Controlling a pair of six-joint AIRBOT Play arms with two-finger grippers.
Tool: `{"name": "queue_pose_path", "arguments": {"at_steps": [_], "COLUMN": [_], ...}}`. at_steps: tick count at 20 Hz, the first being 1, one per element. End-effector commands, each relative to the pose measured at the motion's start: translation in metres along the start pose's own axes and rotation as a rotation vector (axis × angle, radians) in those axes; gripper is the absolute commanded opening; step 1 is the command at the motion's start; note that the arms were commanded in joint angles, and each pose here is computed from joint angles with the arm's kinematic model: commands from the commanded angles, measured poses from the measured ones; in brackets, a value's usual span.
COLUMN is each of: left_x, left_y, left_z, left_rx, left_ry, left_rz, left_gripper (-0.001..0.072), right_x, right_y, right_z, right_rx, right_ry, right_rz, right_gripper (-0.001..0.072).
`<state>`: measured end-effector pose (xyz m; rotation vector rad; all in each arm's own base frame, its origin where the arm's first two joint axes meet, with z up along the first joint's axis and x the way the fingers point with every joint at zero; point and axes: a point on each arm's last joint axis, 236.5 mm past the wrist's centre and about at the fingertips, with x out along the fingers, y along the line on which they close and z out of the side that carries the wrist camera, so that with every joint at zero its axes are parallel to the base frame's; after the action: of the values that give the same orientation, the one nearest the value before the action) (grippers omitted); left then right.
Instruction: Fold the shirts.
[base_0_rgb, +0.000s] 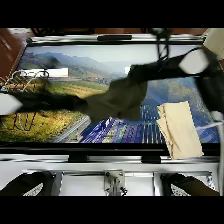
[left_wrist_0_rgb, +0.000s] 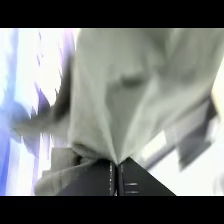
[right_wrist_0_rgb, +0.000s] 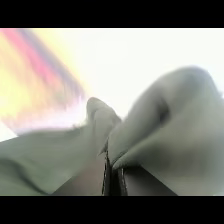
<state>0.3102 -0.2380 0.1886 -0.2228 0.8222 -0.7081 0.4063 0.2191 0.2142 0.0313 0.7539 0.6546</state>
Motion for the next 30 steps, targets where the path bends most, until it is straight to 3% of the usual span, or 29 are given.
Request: {"name": "queue_pose_path", "arguments": {"at_steps": [1,5,8,10,13,16,20,25,30], "left_x": [-0.198,-0.327,-0.343,-0.323,-0.268,-0.213,-0.109,-0.02,0.025], "left_y": [-0.053,-0.125,-0.122,-0.09,-0.024,0.052,0.129,0.192,0.242], "left_z": [0.12,0.135,0.129,0.119,0.077,0.03,-0.044,-0.063,-0.008], "left_rx": [0.207,0.342,0.365,0.304,0.202,0.12,0.02,-0.015,-0.127], "left_ry": [-0.539,-0.848,-0.866,-0.753,-0.449,-0.179,0.118,0.192,-0.029], "left_rz": [0.098,0.08,0.137,0.23,0.379,0.536,0.561,0.571,0.598], "left_gripper": [0.0029,0.0029,0.0029,0.0029,0.003,0.0032,0.0031,0.0031,0.0031], "right_x": [-0.154,-0.265,-0.279,-0.263,-0.225,-0.178,-0.059,0.101,0.183], "right_y": [0.056,0.115,0.124,0.116,0.088,0.025,-0.022,-0.063,-0.081], "right_z": [0.085,0.092,0.065,0.035,-0.013,-0.039,-0.089,-0.114,-0.098], "right_rx": [-0.149,-0.139,-0.135,-0.119,-0.088,-0.112,-0.035,0.166,0.407], "right_ry": [-0.395,-0.635,-0.578,-0.432,-0.156,0.057,0.301,0.284,0.102], "right_rz": [-0.021,0.074,0.079,0.056,-0.013,-0.19,-0.162,-0.092,-0.038], "right_gripper": [0.0071,0.0071,0.0071,0.0071,0.0071,0.0071,0.0071,0.0071,0.0072]}}
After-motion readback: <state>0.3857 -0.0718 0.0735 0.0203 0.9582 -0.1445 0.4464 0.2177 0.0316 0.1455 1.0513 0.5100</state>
